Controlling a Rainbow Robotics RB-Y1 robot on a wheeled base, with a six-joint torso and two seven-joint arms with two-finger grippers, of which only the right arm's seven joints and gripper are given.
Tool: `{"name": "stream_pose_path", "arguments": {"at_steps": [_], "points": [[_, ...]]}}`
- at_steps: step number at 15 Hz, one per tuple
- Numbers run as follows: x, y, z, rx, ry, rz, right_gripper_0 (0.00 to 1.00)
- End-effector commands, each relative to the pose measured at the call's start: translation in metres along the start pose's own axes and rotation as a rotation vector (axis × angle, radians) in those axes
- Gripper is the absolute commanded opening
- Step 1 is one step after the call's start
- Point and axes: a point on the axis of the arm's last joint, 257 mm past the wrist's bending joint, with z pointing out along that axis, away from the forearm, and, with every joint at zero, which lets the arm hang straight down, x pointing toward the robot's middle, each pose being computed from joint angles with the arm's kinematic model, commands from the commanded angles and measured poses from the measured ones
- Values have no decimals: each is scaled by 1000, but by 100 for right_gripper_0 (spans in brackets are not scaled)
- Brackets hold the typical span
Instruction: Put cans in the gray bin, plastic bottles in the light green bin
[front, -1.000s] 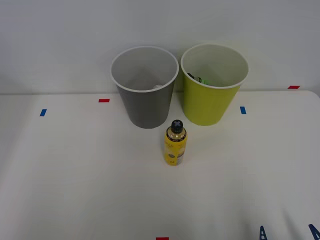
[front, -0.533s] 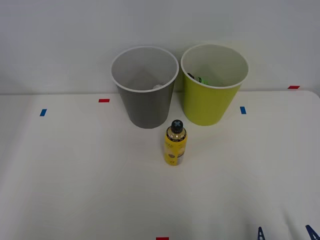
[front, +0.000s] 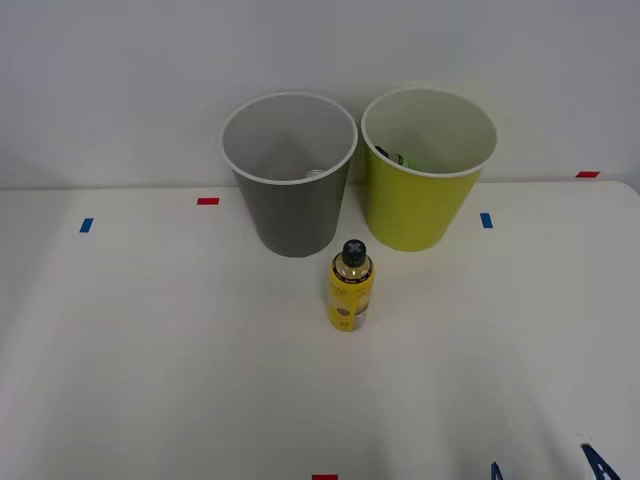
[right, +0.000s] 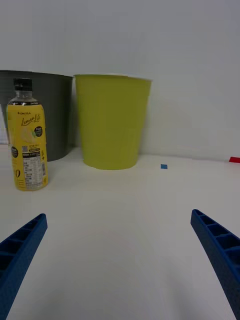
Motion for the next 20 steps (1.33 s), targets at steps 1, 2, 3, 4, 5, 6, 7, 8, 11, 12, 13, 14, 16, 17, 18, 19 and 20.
{"name": "stream_pose_path", "arguments": {"at_steps": [1,2,3,4,5,6,7,8,11,12,13,14,16,17,18,19,20], "points": [[-1,12,3,-51,-9,7,100],[-2,16,5,-67,-15,13,100],[-3,20,9,-78,-25,34,100],[-5,23,13,-90,-34,41,100],[-6,28,17,-108,-45,54,100],[-7,33,20,-120,-51,74,100],[-8,40,20,-134,-55,98,100],[-9,42,21,-140,-57,119,100],[-11,44,35,-191,-43,81,100],[-15,45,42,-214,-44,74,100],[-21,48,50,-246,-50,73,100],[-22,51,59,-273,-37,79,100],[-24,61,70,-321,-31,90,100],[-26,69,78,-337,-42,124,100],[-25,74,83,-337,-36,160,100],[-29,83,91,-338,-47,207,100],[-33,87,99,-332,-64,231,100]]}}
